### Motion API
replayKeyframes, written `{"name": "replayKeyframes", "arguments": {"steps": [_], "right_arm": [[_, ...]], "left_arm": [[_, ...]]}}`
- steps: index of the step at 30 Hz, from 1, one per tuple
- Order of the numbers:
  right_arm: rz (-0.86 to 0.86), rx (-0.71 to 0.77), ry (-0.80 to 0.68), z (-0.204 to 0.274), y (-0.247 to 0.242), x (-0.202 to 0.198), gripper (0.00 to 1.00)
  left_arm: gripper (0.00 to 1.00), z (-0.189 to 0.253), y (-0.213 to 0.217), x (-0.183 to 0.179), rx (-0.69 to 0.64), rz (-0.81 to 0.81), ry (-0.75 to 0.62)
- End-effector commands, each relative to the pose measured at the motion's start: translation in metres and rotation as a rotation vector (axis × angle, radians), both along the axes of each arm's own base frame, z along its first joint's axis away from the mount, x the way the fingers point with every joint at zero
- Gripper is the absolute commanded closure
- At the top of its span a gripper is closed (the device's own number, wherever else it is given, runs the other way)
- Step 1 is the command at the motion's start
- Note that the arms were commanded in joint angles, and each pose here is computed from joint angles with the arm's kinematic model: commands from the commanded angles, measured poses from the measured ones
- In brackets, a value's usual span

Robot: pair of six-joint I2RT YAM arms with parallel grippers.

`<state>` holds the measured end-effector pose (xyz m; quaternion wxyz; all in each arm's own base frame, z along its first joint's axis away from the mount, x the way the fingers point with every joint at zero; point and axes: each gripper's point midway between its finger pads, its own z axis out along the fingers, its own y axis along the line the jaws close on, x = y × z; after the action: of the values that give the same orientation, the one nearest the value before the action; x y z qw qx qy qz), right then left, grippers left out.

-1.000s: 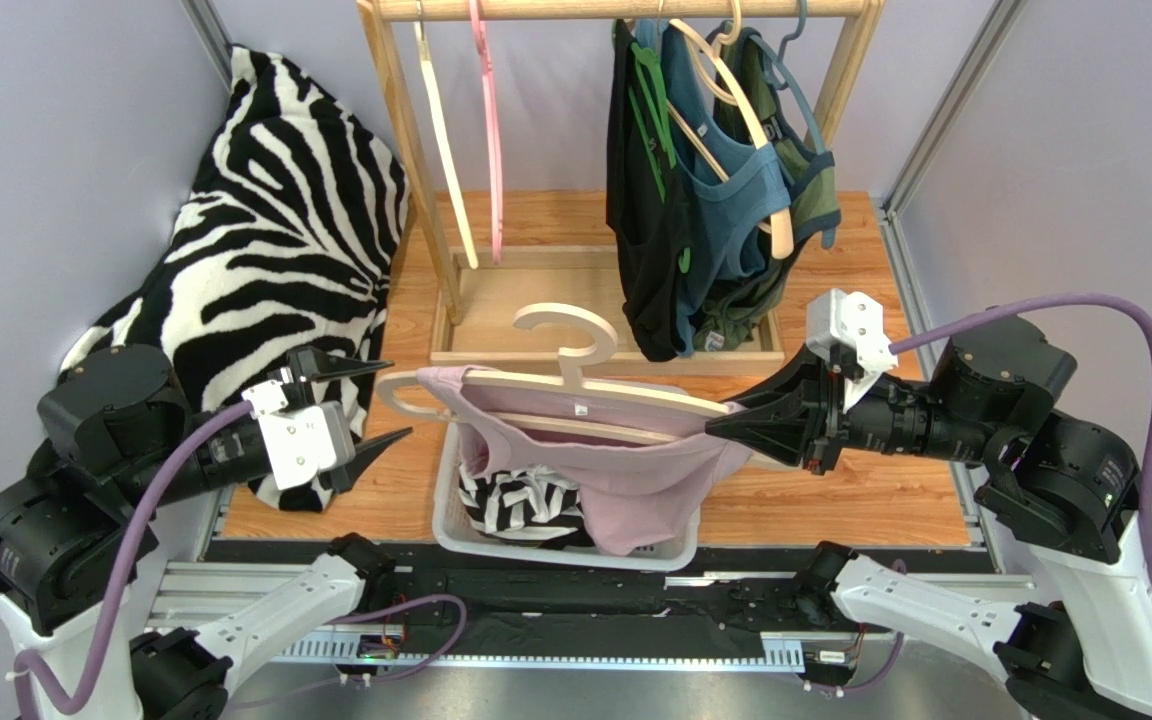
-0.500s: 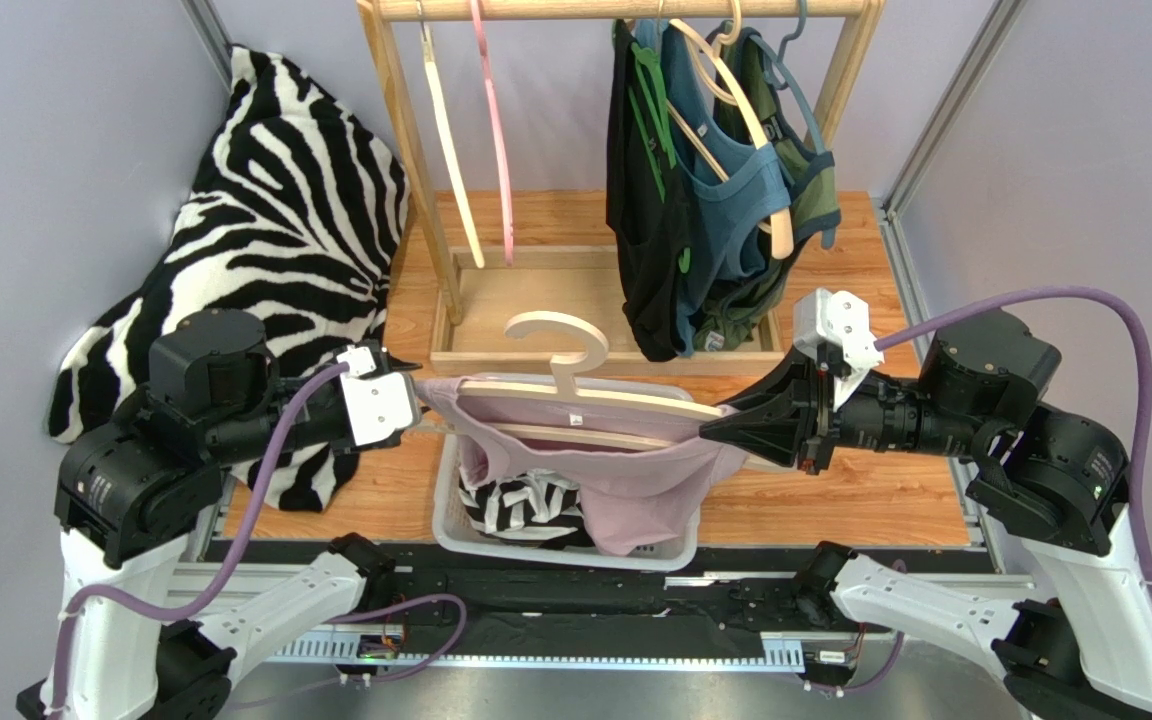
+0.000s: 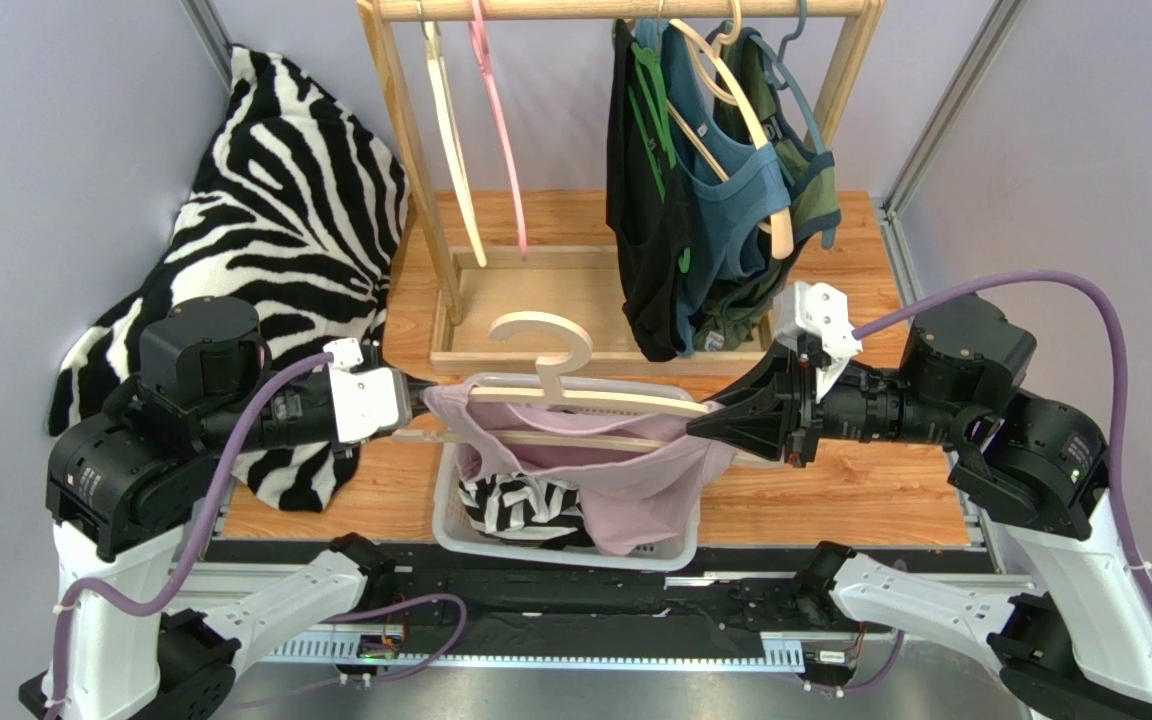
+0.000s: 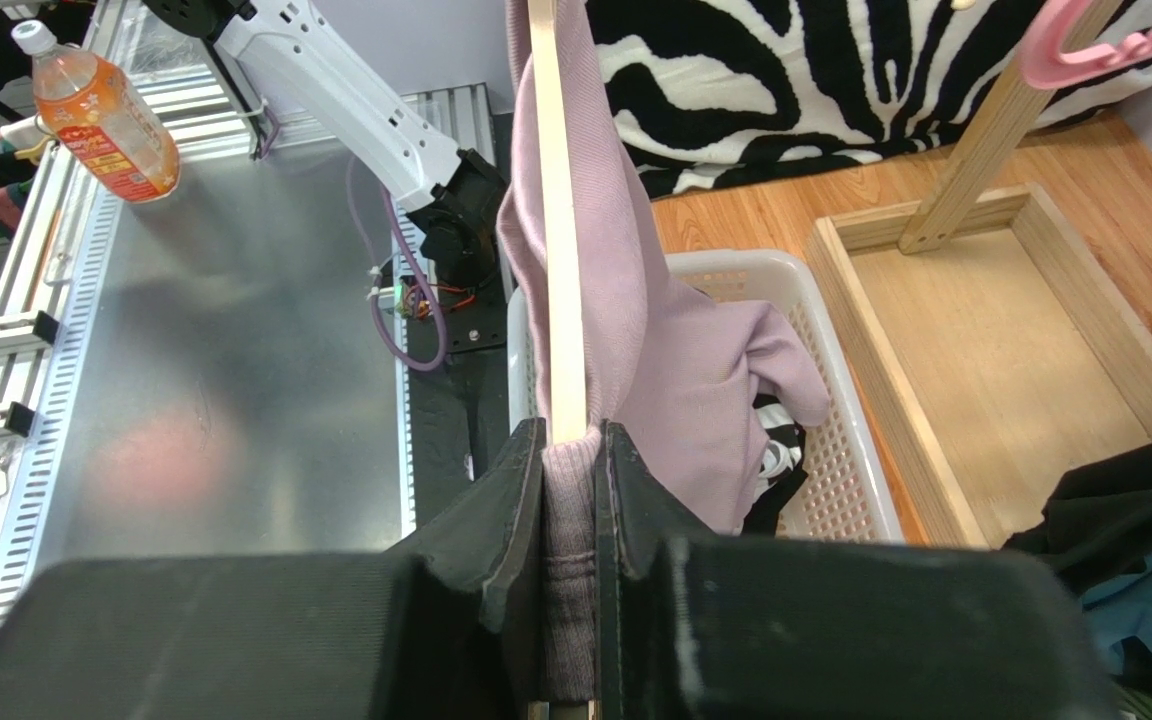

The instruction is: Remove the tank top from the hanger

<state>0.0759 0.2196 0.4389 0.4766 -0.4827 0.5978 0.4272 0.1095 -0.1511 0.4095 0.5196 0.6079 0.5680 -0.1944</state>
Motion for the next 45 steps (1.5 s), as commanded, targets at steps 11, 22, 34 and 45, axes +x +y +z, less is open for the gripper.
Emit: {"name": "replayKeyframes", "arguments": {"steps": [11,22,34,45], "right_arm": [[0.099,0.108,-0.037,0.028,0.038,0.002,1.00],[0.041,0.101,-0.062,0.021,0.047,0.017,1.00],[-0.138,0.091,-0.151,0.015,0.006,0.027,0.50],[-0.178,0.046,-0.108,-0.006,-0.004,0.026,0.52]], "left_arm": [[0.66,0.017,-0.026,-0.018,-0.114,-0.134,0.106],[0.97,0.012,-0.020,-0.018,-0.108,-0.105,0.097],[1.00,0.016,-0.009,0.000,-0.096,0.020,0.047],[1.00,0.019,-0.008,-0.001,-0.104,0.022,0.046]]}}
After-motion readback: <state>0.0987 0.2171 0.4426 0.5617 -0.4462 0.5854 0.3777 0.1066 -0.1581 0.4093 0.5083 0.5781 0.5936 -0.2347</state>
